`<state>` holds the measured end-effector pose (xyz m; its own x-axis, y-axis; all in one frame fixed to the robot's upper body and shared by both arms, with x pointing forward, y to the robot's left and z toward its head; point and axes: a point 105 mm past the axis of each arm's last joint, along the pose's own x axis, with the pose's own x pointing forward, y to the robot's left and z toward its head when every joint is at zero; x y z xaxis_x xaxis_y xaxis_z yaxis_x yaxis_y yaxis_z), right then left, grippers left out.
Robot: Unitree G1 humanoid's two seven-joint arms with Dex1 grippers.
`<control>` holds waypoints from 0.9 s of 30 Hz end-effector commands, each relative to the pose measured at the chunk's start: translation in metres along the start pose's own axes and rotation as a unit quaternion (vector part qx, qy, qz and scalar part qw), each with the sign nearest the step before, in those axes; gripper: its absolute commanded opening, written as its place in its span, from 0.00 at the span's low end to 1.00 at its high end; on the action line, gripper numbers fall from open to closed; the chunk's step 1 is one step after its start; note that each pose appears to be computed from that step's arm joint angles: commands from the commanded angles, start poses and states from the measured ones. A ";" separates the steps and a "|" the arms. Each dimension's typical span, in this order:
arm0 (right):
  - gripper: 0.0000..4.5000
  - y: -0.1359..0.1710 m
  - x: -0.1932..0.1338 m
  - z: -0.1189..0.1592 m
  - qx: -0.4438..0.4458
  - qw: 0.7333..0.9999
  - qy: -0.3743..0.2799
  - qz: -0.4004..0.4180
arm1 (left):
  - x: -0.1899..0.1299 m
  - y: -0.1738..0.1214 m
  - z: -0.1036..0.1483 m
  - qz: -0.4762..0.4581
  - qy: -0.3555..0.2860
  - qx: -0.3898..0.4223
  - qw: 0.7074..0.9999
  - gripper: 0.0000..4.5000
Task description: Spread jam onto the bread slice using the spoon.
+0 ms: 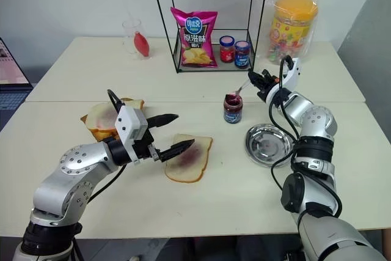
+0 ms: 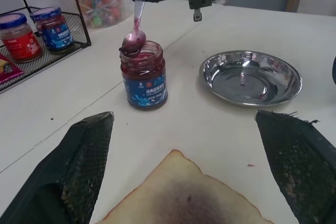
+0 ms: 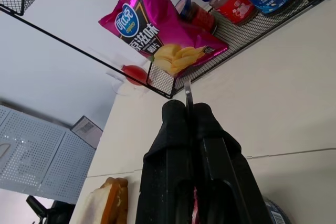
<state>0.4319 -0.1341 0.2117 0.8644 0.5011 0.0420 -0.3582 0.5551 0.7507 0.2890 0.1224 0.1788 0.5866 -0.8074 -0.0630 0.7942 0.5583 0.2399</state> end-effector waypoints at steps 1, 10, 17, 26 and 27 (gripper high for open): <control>0.01 0.014 -0.003 0.018 0.001 0.999 -0.026 0.025 | 0.002 -0.001 0.011 -0.004 -0.019 0.017 1.000 1.00; 0.01 0.005 -0.010 0.019 0.002 0.999 -0.029 0.015 | 0.003 0.000 0.016 -0.003 -0.027 0.017 0.999 1.00; 0.01 -0.001 -0.015 0.021 0.015 0.999 -0.036 0.012 | 0.004 0.003 0.019 -0.003 -0.035 0.011 0.999 1.00; 0.01 0.002 -0.018 0.026 0.026 0.998 -0.049 0.021 | 0.001 0.008 0.016 -0.005 -0.025 0.014 1.000 1.00; 0.01 0.002 -0.018 0.025 0.027 0.998 -0.048 0.021 | 0.001 0.007 0.015 -0.005 -0.025 0.014 1.000 1.00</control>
<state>0.4281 -0.1528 0.2065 0.8821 0.4675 0.0576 -0.3219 0.5089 0.7984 0.2950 0.1213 0.1834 0.5731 -0.8180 -0.0502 0.8036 0.5489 0.2300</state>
